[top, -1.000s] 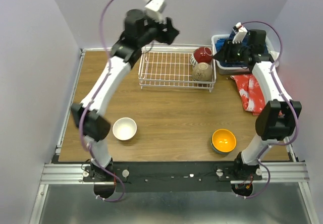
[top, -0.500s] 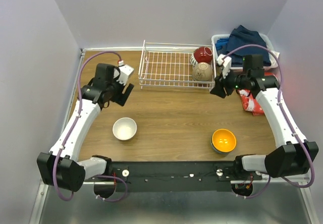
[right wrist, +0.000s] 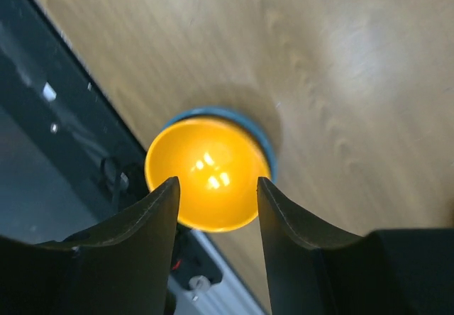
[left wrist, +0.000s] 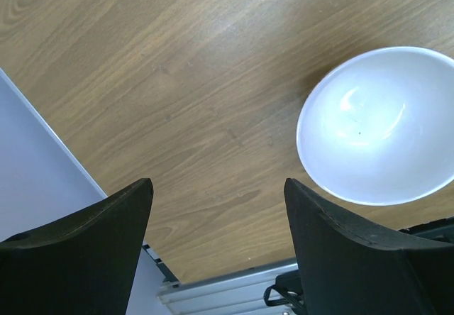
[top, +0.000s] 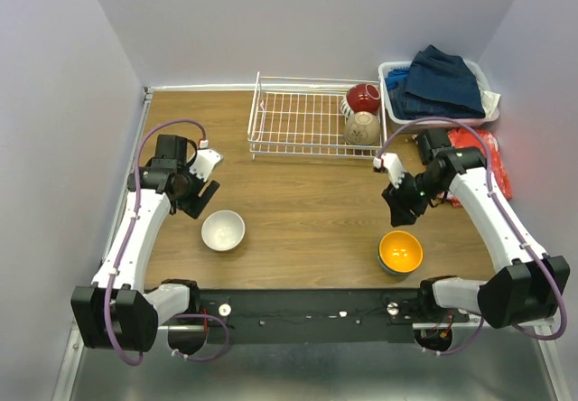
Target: Load the bowls into the dish rack
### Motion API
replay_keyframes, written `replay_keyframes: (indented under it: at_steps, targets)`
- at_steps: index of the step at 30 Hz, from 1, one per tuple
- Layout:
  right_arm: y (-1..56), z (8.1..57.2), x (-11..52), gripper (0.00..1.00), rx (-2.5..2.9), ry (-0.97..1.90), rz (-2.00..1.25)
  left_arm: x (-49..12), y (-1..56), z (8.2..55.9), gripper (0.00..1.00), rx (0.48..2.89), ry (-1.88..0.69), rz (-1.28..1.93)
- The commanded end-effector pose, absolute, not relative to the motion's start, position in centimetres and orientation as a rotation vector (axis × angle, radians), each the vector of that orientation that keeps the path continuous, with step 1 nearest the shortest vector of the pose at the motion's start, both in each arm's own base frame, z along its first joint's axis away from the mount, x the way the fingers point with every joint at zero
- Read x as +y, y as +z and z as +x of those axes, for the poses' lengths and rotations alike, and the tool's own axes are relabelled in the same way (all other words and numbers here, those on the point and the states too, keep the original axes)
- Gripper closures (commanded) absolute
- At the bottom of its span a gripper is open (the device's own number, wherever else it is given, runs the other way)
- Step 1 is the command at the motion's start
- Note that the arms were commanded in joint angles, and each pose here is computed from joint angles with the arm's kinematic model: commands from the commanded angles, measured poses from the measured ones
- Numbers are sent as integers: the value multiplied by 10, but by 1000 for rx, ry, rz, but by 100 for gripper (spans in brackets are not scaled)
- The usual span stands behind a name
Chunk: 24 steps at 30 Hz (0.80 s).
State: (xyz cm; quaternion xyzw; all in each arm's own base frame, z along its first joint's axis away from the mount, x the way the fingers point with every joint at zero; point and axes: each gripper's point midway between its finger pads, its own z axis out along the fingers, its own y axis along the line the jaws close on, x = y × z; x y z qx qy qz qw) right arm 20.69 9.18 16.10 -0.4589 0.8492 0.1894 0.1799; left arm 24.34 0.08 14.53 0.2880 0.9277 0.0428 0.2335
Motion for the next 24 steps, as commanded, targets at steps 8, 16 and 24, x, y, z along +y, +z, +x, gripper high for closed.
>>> replay_keyframes:
  at_steps: [8, 16, 24]
  targets:
    - [122, 121, 68, 41, 2495, 491, -1631, 7, 148, 249, 16, 2511, 170, 700]
    - [112, 110, 78, 40, 2404, 593, -1787, 16, 142, 254, 16, 2533, 236, 738]
    - [90, 99, 97, 1, 2629, 747, -1706, 20, 144, 263, 16, 2536, 268, 739]
